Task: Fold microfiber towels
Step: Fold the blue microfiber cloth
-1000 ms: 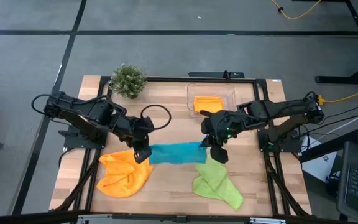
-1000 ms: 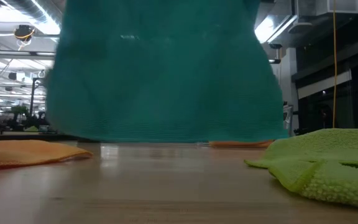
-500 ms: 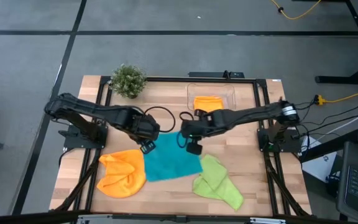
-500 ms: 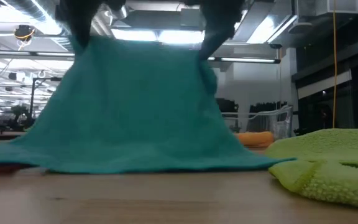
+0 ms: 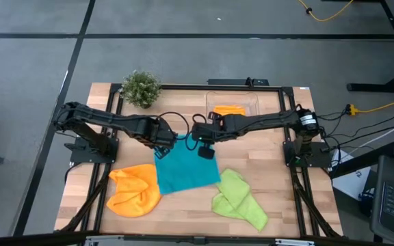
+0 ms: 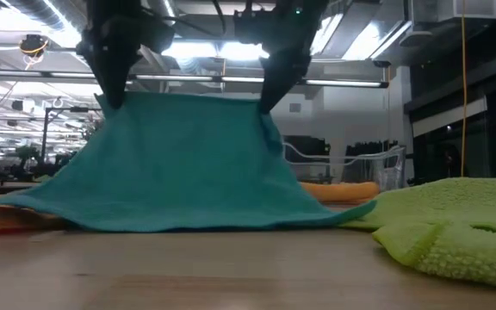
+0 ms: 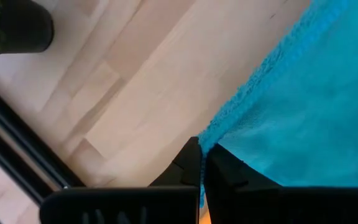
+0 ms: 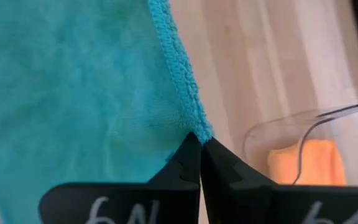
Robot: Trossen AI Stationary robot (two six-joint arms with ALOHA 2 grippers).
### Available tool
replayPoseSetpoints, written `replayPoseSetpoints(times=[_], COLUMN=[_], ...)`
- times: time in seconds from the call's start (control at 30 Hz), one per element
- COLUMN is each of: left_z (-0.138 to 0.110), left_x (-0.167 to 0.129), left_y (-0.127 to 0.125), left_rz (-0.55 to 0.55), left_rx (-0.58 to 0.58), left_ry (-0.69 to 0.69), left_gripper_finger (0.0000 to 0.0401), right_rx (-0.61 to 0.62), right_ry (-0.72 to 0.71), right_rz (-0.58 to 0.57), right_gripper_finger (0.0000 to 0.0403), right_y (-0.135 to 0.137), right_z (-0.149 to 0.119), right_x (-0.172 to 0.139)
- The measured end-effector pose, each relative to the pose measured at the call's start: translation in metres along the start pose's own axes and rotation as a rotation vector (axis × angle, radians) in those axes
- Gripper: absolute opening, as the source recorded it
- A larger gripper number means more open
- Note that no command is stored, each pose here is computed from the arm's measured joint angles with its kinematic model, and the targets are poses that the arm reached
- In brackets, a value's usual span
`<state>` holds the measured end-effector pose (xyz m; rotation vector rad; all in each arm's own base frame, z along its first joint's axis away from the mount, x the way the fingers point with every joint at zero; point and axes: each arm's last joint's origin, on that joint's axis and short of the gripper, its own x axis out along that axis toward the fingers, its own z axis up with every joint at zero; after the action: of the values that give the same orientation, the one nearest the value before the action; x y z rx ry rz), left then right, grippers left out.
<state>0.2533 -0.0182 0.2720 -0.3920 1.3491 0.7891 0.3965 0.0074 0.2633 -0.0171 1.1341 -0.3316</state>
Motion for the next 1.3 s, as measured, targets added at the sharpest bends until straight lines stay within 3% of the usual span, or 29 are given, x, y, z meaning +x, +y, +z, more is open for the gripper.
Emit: replayPoseSetpoints(times=[0.5, 0.77, 1.3], left_z=[-0.025, -0.039, -0.065], left_x=[-0.01, 0.004, 0.011], left_y=[-0.029, -0.058, -0.097], left_rz=[-0.117, -0.105, -0.236], left_rx=[0.005, 0.038, 0.037], left_ry=[-0.021, 0.005, 0.086], left_gripper_finger=[0.0, 0.0, 0.0], right_rx=[-0.097, -0.189, -0.278], right_ry=[0.033, 0.078, 0.154], right_rz=[0.108, 0.129, 0.265], right_gripper_finger=[0.0, 0.0, 0.0], right_y=[0.036, 0.065, 0.106], right_z=[-0.011, -0.022, -0.039], right_x=[-0.009, -0.002, 0.007])
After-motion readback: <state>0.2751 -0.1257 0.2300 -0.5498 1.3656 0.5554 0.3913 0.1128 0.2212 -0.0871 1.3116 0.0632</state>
